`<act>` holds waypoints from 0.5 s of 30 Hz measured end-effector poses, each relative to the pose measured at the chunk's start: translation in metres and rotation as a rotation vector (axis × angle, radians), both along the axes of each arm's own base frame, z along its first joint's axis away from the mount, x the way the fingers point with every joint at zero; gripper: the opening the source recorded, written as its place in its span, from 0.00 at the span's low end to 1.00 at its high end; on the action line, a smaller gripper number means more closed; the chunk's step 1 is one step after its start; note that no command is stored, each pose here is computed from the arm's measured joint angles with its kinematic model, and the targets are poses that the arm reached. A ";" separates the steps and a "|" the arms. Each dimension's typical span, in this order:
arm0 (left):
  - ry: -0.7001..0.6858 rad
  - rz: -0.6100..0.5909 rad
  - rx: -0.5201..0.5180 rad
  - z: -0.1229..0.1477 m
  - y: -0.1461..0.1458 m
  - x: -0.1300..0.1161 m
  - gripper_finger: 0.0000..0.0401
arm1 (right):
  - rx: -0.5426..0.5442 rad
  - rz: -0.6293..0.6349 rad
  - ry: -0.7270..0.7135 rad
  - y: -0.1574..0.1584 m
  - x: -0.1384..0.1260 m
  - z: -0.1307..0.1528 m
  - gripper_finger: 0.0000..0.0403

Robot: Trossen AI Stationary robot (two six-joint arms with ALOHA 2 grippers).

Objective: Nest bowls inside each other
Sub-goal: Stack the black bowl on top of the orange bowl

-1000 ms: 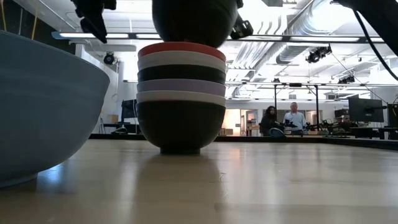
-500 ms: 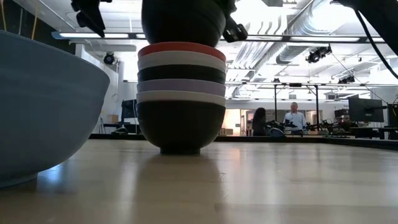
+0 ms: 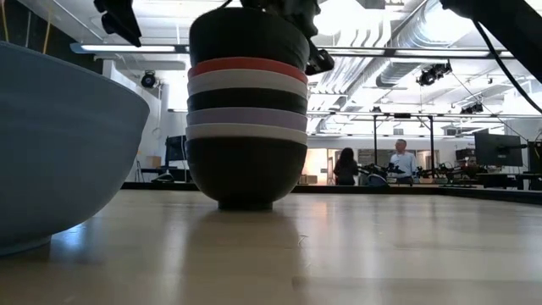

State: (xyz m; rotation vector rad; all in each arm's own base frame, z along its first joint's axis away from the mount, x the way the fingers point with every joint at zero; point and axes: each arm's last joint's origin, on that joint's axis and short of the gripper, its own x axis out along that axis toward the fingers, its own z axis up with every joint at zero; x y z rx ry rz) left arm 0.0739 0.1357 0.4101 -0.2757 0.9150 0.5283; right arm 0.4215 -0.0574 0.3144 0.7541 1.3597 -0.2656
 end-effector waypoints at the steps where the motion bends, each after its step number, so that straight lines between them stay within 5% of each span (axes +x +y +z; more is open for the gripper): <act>1: -0.001 0.000 0.003 0.000 -0.001 0.000 0.51 | -0.009 -0.001 0.009 0.000 0.000 -0.001 0.00; 15: -0.010 0.004 0.006 0.002 -0.004 -0.002 0.51 | -0.078 -0.040 0.065 -0.002 -0.004 -0.002 0.00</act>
